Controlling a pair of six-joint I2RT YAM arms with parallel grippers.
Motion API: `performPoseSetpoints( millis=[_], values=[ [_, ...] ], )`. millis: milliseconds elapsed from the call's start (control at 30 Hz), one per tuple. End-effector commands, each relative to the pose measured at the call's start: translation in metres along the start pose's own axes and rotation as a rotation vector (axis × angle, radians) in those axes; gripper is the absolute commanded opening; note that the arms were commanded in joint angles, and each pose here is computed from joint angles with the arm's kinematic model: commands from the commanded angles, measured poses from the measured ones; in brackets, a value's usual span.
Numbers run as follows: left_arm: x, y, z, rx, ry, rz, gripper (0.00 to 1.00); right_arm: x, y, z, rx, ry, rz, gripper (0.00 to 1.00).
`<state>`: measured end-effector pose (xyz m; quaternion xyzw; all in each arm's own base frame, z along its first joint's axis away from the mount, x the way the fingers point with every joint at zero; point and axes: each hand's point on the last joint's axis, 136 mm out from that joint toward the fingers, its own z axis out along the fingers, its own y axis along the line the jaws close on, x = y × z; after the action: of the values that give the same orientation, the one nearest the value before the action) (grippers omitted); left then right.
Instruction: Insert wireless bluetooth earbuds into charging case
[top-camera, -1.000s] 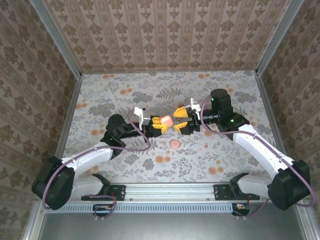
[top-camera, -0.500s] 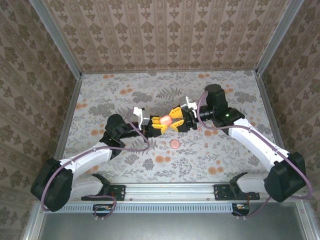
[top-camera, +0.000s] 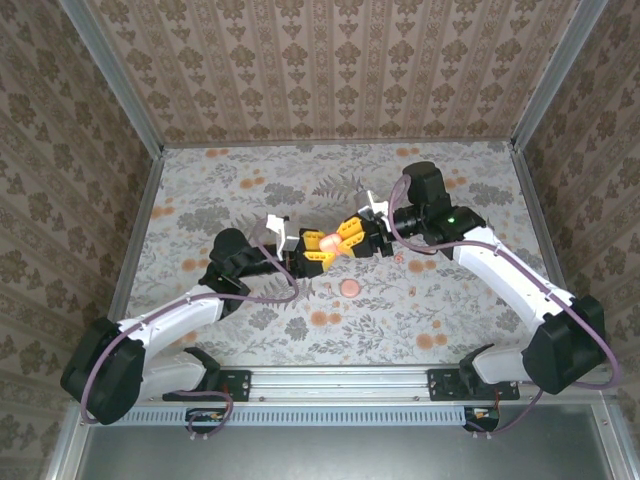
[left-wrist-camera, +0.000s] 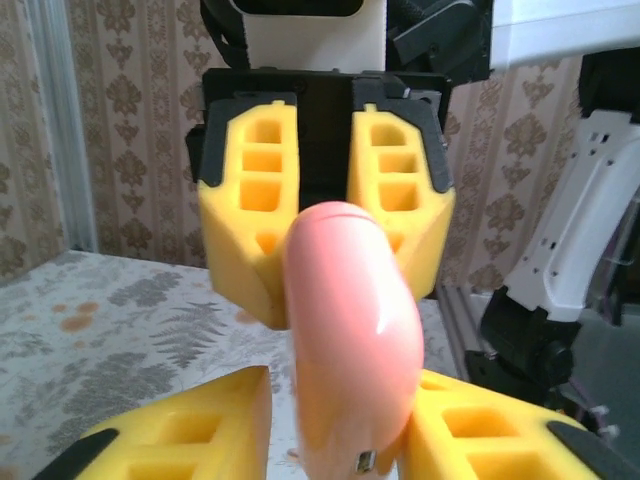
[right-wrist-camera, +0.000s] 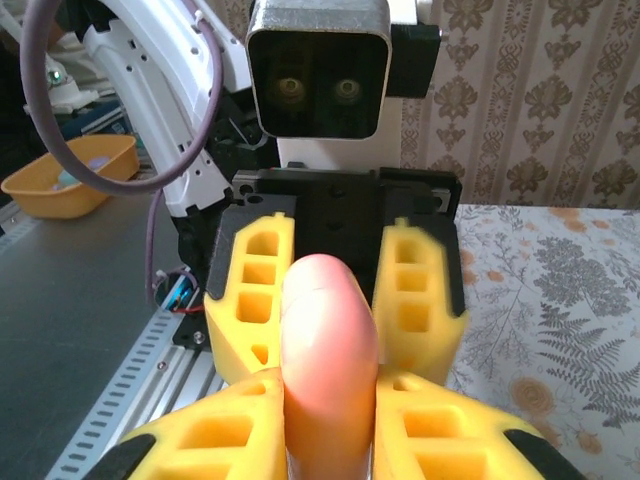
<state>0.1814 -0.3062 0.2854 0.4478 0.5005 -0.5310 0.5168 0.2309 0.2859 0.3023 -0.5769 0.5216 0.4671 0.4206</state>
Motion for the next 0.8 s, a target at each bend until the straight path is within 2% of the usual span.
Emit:
performPoseSetpoints(
  millis=[0,33,67,167,500,767],
  values=[
    [-0.008,0.004,0.0,-0.027,-0.009,0.051,0.58,0.001,0.006,-0.004,0.025,0.054,-0.051,0.2],
    [-0.005,0.006,-0.001,-0.038,0.005,0.057,0.66,0.008,0.004,-0.005,0.054,0.09,-0.062,0.2],
    [-0.002,0.007,-0.002,-0.052,0.021,0.06,0.68,0.013,0.002,-0.007,0.079,0.119,-0.072,0.21],
    [0.014,0.008,-0.005,-0.078,0.102,0.088,0.68,0.026,-0.004,-0.015,0.161,0.208,-0.102,0.21],
    [0.056,0.004,-0.018,-0.118,0.389,0.143,0.65,0.053,-0.005,-0.039,0.282,0.444,-0.183,0.2],
    [0.066,0.01,-0.018,-0.135,0.476,0.184,0.64,0.072,-0.005,-0.032,0.257,0.563,-0.25,0.2]
  ],
)
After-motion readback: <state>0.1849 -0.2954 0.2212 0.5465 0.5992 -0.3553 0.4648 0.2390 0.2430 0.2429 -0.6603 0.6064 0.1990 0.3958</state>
